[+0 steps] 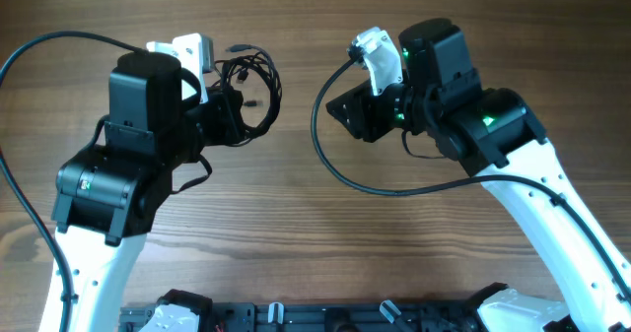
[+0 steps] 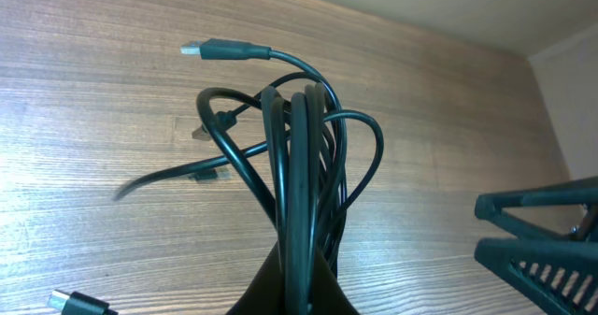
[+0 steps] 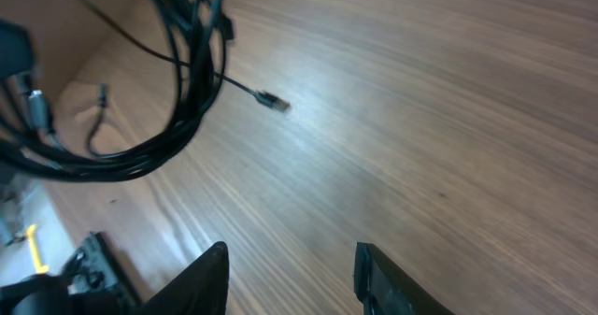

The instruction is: Untangle cables

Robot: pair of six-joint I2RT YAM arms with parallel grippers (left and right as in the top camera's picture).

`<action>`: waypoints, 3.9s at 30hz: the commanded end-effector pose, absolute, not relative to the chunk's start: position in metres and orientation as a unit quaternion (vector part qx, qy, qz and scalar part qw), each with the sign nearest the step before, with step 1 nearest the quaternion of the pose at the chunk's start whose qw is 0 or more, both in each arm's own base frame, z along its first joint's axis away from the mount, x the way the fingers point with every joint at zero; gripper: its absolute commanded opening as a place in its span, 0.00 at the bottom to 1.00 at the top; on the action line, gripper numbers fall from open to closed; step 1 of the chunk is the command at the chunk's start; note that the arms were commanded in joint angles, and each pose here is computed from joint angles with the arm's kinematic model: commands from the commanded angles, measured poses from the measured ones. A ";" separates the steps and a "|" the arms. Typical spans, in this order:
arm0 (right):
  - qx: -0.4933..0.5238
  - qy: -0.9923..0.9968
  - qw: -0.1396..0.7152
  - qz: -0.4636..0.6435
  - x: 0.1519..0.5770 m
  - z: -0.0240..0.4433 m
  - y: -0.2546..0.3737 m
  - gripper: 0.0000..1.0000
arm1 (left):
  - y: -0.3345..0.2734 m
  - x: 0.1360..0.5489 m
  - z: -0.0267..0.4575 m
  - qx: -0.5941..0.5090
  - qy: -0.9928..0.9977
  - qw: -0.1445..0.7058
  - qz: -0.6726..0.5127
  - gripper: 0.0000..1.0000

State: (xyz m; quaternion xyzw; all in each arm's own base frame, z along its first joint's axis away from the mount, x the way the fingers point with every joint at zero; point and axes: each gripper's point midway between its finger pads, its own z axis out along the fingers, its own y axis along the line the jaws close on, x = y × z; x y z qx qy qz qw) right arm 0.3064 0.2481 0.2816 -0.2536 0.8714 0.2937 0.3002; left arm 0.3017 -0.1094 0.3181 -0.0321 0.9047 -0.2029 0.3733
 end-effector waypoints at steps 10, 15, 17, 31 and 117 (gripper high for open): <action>-0.238 0.872 0.251 0.347 0.324 0.249 0.298 0.59 | -0.106 0.304 0.329 -0.043 0.897 0.391 -0.202 0.04; -0.238 0.866 0.260 0.353 0.328 0.252 0.304 0.60 | -0.106 0.305 0.327 -0.043 0.898 0.389 -0.202 0.04; -0.230 0.865 0.265 0.360 0.330 0.256 0.307 0.60 | -0.107 0.307 0.325 -0.043 0.900 0.386 -0.201 0.04; -0.248 0.855 0.260 0.375 0.325 0.247 0.338 0.53 | -0.108 0.311 0.320 -0.044 0.903 0.379 -0.199 0.04; -0.561 0.780 0.198 0.194 0.287 0.048 0.391 0.86 | 0.018 0.305 0.286 -0.374 0.862 0.321 -0.121 0.57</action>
